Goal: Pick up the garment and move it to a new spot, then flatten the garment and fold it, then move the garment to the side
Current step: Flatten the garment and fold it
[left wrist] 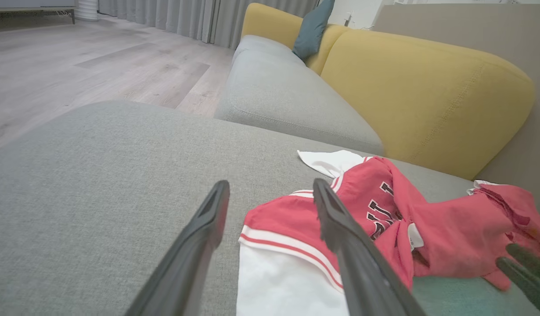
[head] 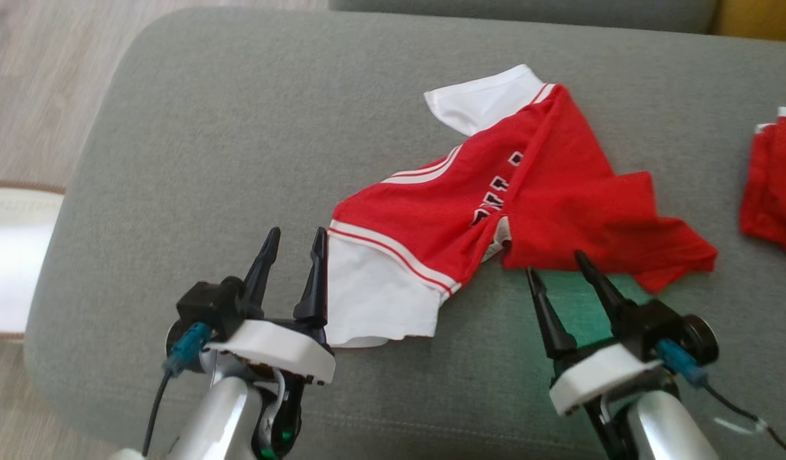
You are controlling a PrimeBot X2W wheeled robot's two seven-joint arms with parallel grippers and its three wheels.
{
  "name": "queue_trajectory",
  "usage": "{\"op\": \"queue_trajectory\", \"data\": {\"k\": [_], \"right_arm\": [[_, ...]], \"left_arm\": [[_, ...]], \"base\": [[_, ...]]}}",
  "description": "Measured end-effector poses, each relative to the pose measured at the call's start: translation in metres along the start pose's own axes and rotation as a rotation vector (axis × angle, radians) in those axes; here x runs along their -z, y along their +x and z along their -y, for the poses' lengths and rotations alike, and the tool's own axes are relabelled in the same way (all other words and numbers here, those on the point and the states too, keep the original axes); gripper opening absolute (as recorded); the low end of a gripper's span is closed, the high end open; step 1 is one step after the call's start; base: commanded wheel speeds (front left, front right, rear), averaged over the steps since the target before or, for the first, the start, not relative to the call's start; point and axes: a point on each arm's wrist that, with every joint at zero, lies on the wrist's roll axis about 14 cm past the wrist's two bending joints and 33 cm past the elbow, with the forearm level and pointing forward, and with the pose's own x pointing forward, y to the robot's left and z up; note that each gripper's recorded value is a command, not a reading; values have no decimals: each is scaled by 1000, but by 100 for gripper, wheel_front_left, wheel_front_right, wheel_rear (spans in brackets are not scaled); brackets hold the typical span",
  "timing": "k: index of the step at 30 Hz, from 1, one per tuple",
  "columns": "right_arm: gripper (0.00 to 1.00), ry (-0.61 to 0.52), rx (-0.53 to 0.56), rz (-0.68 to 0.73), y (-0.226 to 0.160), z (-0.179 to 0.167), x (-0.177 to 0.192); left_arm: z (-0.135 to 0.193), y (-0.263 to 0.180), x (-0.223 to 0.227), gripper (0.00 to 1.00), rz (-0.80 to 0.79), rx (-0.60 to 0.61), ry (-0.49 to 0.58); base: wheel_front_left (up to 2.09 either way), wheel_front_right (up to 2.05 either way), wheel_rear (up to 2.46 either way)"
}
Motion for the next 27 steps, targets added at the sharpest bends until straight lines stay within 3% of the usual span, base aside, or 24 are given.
{"op": "queue_trajectory", "data": {"k": [20, 21, 22, 23, 27], "right_arm": [[100, -21, -64, -195, 50, -4, 54], [48, -20, -62, -199, 51, -4, 55], [48, -19, -61, -202, 52, -3, 56], [4, -18, -59, -205, 53, -2, 57], [0, -19, -52, -215, 50, 0, 59]], "left_arm": [[-33, 2, 9, 100, -33, -96, 4], [-34, 2, 9, 100, -35, -98, 4], [-34, 2, 10, 100, -37, -99, 4], [-34, 2, 10, 100, -37, -99, 5], [-33, 2, 10, 100, -36, -95, 4]], "base": [[0, 0, 0], [0, 0, 0], [0, 0, 0], [0, 0, 0], [0, 0, 0]]}}
